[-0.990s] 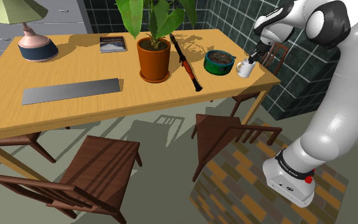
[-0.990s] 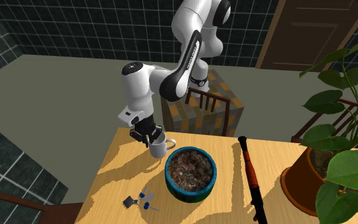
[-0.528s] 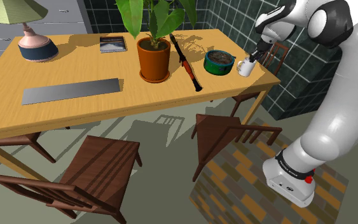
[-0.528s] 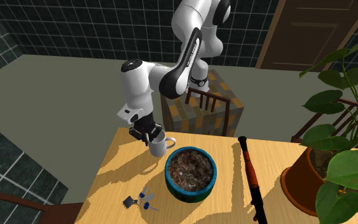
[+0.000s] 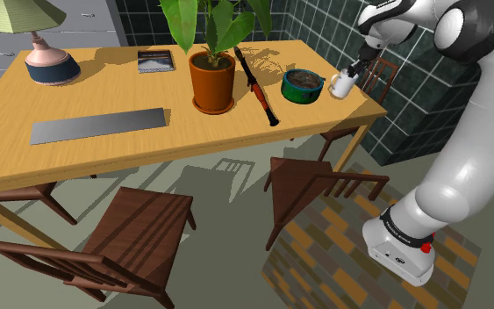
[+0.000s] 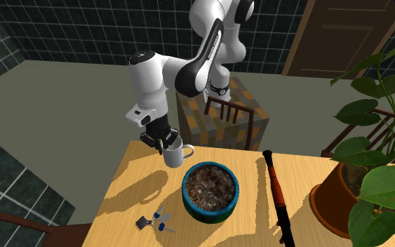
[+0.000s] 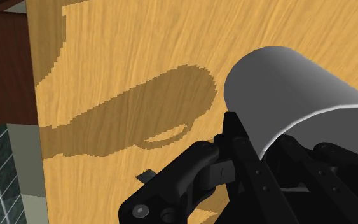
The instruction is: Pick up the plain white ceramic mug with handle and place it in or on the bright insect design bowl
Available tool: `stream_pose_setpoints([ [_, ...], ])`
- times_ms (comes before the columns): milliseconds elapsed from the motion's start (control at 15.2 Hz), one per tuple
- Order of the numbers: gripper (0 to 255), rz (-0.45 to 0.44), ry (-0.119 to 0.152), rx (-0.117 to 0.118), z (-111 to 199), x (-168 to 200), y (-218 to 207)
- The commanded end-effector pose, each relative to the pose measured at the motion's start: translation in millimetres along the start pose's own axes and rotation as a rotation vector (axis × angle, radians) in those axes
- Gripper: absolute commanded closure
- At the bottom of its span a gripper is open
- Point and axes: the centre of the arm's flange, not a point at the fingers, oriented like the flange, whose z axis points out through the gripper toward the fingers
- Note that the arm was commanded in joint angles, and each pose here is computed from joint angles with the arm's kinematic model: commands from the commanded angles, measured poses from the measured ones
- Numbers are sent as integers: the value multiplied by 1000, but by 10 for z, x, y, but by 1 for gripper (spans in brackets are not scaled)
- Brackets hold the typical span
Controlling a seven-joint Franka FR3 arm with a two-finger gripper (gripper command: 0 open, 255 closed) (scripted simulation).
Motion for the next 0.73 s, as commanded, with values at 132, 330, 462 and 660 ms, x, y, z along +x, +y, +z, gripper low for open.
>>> stream_pose_setpoints([
  [132, 255, 0, 0, 0, -194, 26, 6],
  [330, 255, 0, 0, 0, -350, 53, 2],
  [462, 255, 0, 0, 0, -454, 71, -1],
  [660, 255, 0, 0, 0, -610, 98, -5],
])
